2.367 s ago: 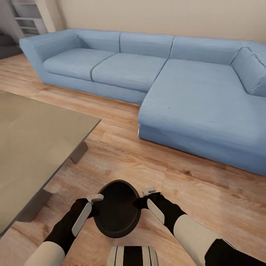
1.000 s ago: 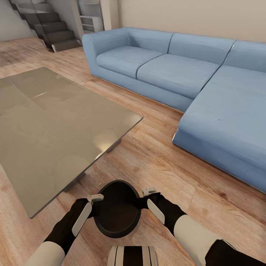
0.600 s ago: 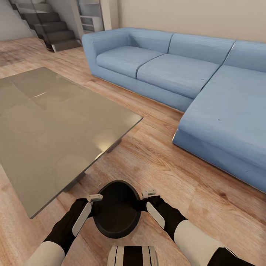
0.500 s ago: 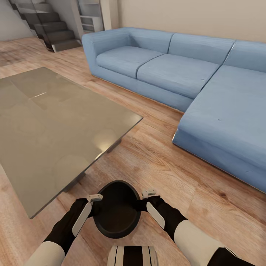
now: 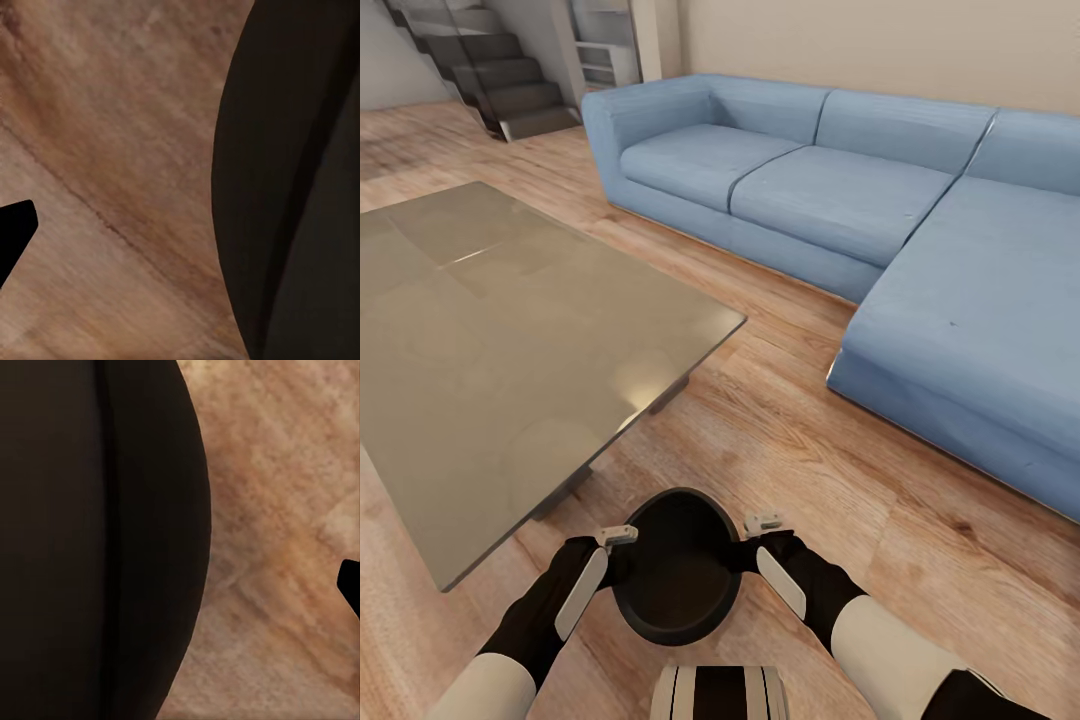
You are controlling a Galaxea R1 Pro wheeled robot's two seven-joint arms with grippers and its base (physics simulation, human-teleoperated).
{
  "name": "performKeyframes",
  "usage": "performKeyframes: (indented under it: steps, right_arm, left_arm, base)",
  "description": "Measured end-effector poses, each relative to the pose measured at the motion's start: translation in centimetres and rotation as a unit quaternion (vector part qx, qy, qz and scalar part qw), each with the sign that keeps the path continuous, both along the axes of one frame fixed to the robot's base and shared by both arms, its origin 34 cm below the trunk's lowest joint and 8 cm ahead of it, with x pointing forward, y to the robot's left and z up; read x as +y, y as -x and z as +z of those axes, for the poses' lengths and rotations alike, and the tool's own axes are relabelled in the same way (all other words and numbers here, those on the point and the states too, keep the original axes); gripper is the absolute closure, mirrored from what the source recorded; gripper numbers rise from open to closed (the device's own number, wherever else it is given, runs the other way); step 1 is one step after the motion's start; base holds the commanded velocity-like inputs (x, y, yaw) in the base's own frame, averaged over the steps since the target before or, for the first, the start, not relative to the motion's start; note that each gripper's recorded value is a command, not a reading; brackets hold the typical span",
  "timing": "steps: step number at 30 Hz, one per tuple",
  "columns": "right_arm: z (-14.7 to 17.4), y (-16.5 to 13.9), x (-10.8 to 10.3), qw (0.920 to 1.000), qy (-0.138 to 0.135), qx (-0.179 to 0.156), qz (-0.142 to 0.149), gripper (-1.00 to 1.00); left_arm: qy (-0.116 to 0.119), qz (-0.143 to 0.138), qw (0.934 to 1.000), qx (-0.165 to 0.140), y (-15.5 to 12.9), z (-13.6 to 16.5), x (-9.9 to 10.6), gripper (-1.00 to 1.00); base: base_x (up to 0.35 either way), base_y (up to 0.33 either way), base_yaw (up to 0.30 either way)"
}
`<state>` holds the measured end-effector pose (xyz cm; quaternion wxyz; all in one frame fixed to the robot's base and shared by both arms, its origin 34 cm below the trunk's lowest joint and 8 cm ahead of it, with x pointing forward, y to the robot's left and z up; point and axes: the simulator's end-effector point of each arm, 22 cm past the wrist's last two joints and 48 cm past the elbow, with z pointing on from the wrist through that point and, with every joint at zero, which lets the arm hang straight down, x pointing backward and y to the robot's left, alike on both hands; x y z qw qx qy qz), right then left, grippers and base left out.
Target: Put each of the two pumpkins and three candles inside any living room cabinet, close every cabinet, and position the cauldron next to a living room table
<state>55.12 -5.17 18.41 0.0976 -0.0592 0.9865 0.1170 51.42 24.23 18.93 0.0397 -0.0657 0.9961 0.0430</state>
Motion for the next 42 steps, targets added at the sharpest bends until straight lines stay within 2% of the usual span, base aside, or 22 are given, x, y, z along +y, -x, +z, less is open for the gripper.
performKeyframes:
  steps: [4, 10, 11, 33, 42]
  right_arm:
    - [0.1, 0.4, -0.5, 1.0000, 0.005, 0.004, -0.003, -1.00]
    - [0.3, 1.2, -1.3, 0.9998, 0.012, 0.016, -0.008, -1.00]
    - [0.5, 1.1, -1.6, 0.9997, 0.018, 0.015, -0.004, -1.00]
    - [4.5, 0.1, -1.7, 0.9997, 0.021, 0.014, -0.001, -1.00]
    - [6.5, -0.5, -1.7, 0.9997, 0.021, 0.014, -0.002, -1.00]
  left_arm:
    - [-0.008, -0.004, 0.9999, 0.007, 0.6, 0.1, 0.5, -1.00]
    - [-0.001, 0.003, 0.9998, 0.022, 1.7, 0.2, 0.3, -1.00]
    - [0.002, 0.005, 0.9997, 0.022, 1.7, 0.4, 0.1, -1.00]
    - [-0.014, -0.008, 0.9997, 0.017, 0.2, 4.8, 0.7, -1.00]
    - [-0.013, -0.008, 0.9997, 0.017, -0.4, 6.8, 0.6, -1.00]
  base:
    - [0.000, 0.000, 0.000]
    - [0.000, 0.000, 0.000]
    - [0.000, 0.000, 0.000]
    - [0.000, 0.000, 0.000]
    - [-0.265, 0.000, 0.000]
